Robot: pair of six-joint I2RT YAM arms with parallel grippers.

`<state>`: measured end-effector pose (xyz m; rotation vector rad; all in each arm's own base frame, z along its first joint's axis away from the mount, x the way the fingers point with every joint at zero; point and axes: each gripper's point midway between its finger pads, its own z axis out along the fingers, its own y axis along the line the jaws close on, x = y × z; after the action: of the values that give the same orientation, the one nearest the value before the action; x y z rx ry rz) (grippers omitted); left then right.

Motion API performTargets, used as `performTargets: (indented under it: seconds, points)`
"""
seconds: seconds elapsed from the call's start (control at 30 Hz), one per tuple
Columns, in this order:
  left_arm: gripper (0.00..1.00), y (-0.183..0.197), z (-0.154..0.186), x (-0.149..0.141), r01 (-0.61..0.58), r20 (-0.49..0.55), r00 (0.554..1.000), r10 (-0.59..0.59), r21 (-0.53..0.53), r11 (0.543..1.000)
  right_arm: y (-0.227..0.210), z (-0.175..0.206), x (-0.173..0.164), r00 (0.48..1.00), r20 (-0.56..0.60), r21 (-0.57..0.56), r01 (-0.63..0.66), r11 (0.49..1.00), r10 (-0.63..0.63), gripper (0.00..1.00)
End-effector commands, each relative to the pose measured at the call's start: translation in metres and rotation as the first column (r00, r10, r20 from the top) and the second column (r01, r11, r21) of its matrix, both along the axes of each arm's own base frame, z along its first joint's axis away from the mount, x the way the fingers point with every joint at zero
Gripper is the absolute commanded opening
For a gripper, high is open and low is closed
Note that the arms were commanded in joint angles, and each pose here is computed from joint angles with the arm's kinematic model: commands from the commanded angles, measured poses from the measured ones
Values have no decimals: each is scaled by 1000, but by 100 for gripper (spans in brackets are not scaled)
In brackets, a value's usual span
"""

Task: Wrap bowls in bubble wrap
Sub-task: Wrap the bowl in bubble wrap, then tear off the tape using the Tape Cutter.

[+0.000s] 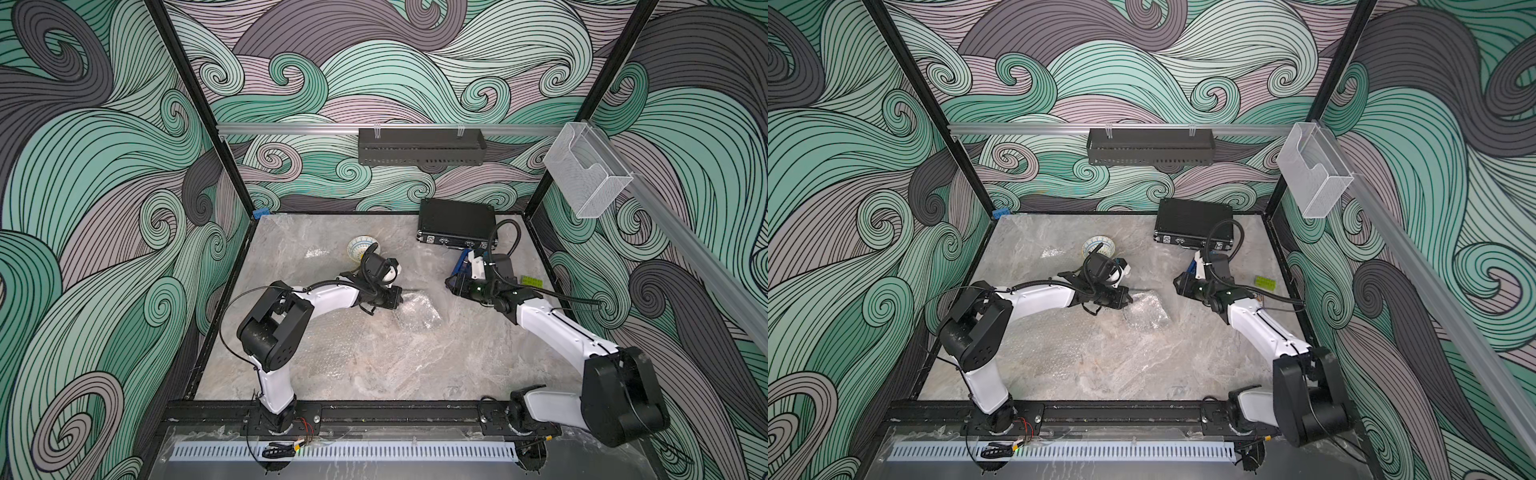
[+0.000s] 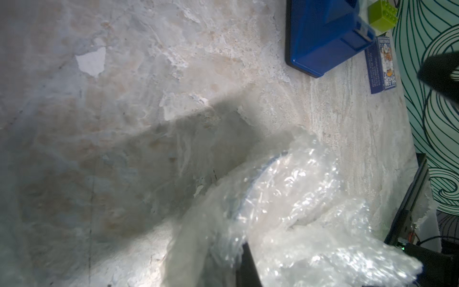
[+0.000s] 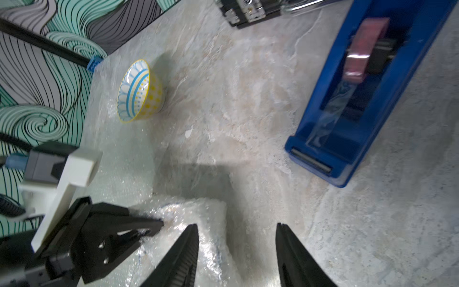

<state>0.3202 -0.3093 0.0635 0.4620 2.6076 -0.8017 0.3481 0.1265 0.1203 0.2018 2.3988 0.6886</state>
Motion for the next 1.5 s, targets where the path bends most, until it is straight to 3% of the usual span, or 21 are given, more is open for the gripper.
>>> performTargets:
  seconds: [0.0, 0.2, 0.57, 1.03, 1.47]
  points:
    - [0, -1, 20, 8, -36, 50, 998, 38, -38, 999, -14, 8, 17, 997, -23, 91, 70, 993, -68, 52]
    - [0, 1, 20, 6, -36, 48, 998, 38, -34, 999, -37, -3, 34, 988, -88, 179, 145, 973, -131, 48]
    - [0, 1, 19, 6, -38, 38, 999, 39, -29, 999, -34, -28, 60, 978, -170, 269, 165, 949, -122, 43]
    - [0, -4, 18, 4, -21, 29, 999, 22, -35, 999, -27, -58, 71, 964, -242, 350, 192, 917, -110, 39]
    - [0, -4, 15, 4, -16, 27, 999, 17, -26, 1000, -26, -57, 69, 960, -259, 431, 214, 876, -107, 30]
